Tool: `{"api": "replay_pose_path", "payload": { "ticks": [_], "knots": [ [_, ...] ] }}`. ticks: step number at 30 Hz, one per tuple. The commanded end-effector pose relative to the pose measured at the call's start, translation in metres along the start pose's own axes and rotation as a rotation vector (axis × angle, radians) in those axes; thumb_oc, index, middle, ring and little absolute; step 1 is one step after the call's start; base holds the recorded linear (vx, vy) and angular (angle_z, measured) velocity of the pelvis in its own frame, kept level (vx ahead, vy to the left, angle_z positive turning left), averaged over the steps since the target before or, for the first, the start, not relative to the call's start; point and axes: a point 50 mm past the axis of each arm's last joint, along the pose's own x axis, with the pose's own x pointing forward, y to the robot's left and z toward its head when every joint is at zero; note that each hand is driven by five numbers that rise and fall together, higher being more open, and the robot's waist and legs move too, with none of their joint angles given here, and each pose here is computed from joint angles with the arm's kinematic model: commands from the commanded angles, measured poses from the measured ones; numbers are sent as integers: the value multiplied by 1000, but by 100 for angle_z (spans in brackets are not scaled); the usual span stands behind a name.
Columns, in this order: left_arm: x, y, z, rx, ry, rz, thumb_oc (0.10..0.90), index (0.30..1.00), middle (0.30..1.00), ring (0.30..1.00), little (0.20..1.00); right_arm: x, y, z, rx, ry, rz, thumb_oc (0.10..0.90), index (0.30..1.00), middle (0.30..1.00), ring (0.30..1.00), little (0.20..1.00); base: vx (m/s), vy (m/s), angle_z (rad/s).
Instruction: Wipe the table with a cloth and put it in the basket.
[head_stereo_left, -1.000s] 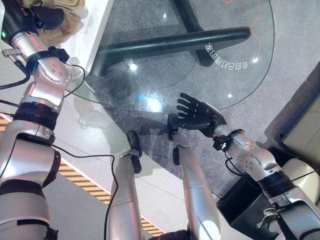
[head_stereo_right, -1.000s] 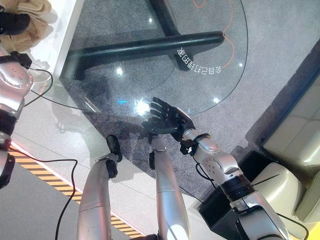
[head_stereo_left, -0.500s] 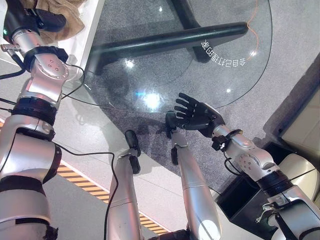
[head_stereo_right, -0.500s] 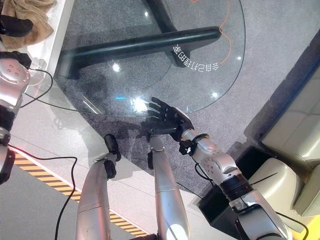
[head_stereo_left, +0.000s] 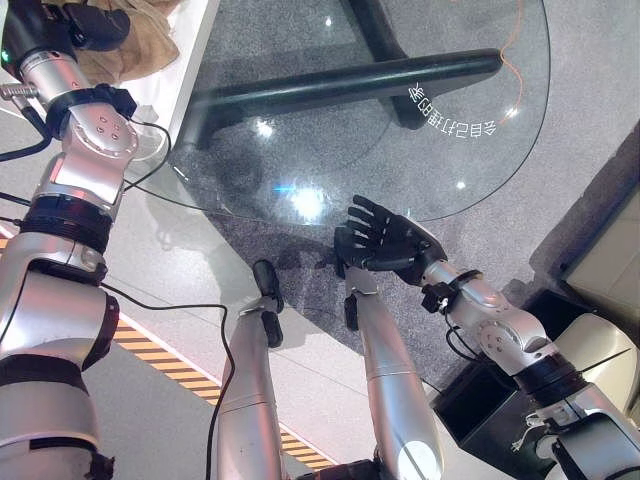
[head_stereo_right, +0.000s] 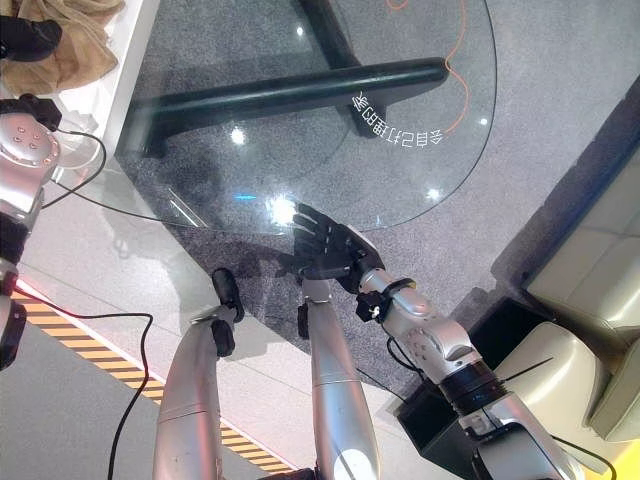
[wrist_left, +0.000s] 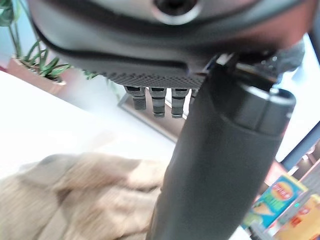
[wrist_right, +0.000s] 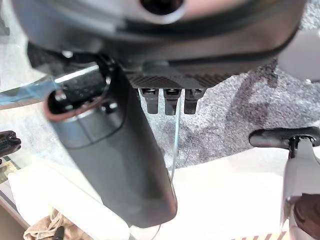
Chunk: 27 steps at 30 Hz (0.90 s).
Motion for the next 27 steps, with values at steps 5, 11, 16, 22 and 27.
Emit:
{"api": "replay_pose_path", "payload": {
  "ticks": [5, 11, 16, 22, 27],
  "knots": [
    [16, 59, 15, -109, -221, 279, 800, 900, 900, 900, 900, -18, 10, 16, 0, -172, 12, 800, 900, 900, 900, 900, -82, -93, 2],
    [1, 66, 10, -182, -256, 281, 800, 900, 900, 900, 900, -23, 11, 11, 18, -185, -6, 800, 900, 900, 900, 900, -72, -103, 11],
    [-31, 65, -5, -260, -250, 178, 800, 900, 900, 900, 900, -29, 12, 3, 39, -190, -20, 800, 900, 900, 900, 900, -83, -141, 12],
    [-94, 61, -26, -392, -143, -44, 800, 900, 900, 900, 900, -38, 9, -13, 67, -174, -47, 800, 900, 900, 900, 900, -71, -161, 11],
    [-174, 48, -34, -518, 27, -335, 800, 900, 900, 900, 900, -47, 8, -35, 97, -126, -53, 800, 900, 900, 900, 900, -50, -185, 11]
  ]
}}
